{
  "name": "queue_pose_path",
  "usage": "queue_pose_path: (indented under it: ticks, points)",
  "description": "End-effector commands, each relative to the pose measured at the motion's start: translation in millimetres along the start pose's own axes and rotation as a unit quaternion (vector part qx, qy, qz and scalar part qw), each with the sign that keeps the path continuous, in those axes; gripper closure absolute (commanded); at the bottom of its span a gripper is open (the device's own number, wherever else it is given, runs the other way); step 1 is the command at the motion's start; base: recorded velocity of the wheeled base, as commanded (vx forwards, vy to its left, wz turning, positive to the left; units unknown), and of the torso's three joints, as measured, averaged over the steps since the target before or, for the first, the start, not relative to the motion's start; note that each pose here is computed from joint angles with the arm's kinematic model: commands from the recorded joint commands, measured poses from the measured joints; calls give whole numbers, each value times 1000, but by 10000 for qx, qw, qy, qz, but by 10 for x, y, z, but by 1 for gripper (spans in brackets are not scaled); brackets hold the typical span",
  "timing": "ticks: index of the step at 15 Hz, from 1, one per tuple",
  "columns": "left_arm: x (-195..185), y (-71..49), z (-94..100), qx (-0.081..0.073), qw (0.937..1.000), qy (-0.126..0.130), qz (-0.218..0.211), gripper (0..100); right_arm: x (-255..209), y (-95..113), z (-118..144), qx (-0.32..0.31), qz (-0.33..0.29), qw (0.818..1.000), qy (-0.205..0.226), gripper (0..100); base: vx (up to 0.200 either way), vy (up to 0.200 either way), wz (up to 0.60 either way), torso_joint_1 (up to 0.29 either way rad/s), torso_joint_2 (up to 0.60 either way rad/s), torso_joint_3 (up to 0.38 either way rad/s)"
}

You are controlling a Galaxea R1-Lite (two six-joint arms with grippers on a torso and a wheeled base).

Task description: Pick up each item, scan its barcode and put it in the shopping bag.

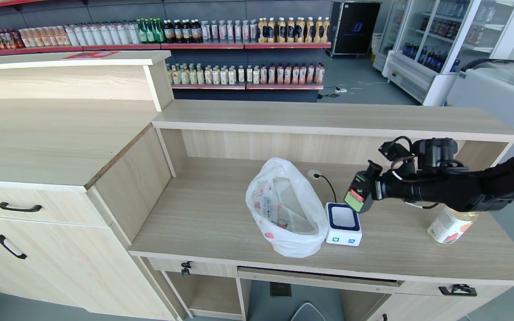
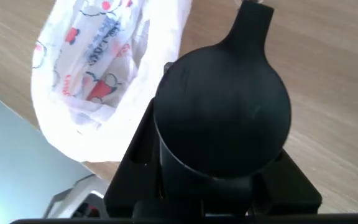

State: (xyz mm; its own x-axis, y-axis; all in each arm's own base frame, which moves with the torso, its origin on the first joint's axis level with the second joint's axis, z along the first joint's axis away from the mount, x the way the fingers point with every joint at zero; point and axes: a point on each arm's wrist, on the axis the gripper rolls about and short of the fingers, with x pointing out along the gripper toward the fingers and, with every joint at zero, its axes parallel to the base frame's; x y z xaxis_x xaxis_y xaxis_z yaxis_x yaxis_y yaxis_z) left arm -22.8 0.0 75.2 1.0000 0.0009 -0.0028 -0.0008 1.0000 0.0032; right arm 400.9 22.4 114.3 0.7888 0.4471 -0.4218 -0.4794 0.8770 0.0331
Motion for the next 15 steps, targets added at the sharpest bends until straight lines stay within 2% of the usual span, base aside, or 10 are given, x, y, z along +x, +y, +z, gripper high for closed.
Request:
queue_pose_path:
  ticks: [1, 2, 3, 6, 8, 10, 12, 13, 15]
  points:
    - [1, 0, 0, -1, 10000, 9, 3, 0, -648, 2, 20, -1208, -1472, 9817, -6, 100, 0, 0, 0, 0, 0, 0]
    - [1, 0, 0, -1, 10000, 9, 3, 0, -913, 10, -81, -1567, -1882, 9695, -91, 100, 0, 0, 0, 0, 0, 0]
    - [1, 0, 0, -1, 10000, 9, 3, 0, -1023, 40, -130, -1606, -1988, 9667, -121, 100, 0, 0, 0, 0, 0, 0]
    - [1, 0, 0, -1, 10000, 9, 3, 0, -1123, 146, -77, -1708, -2382, 9560, -131, 100, 0, 0, 600, 2, 2, 5]
    - [1, 0, 2, -1, 10000, 2, 3, 0, -1049, 219, 125, -1781, -2454, 9504, -694, 100, 0, 0, 600, 0, 7, 5]
    - [1, 0, 2, -1, 10000, 2, 3, 0, -885, 256, 216, -1872, -2388, 9479, -965, 100, 0, 0, 600, 5, 2, 5]
    - [1, 0, 2, -1, 10000, 2, 3, 0, -643, 300, 178, -1828, -2253, 9494, -1203, 100, 0, 0, 300, 1, 1, 4]
    - [1, 0, 0, -1, 10000, 9, 3, 0, -564, 296, 97, -1740, -2211, 9525, -1161, 100, 0, 0, 0, 0, 0, 0]
    - [1, 0, 0, -1, 10000, 9, 3, 0, -270, 328, -120, -1146, -1886, 9712, -897, 100, 0, 0, 0, 0, 0, 0]
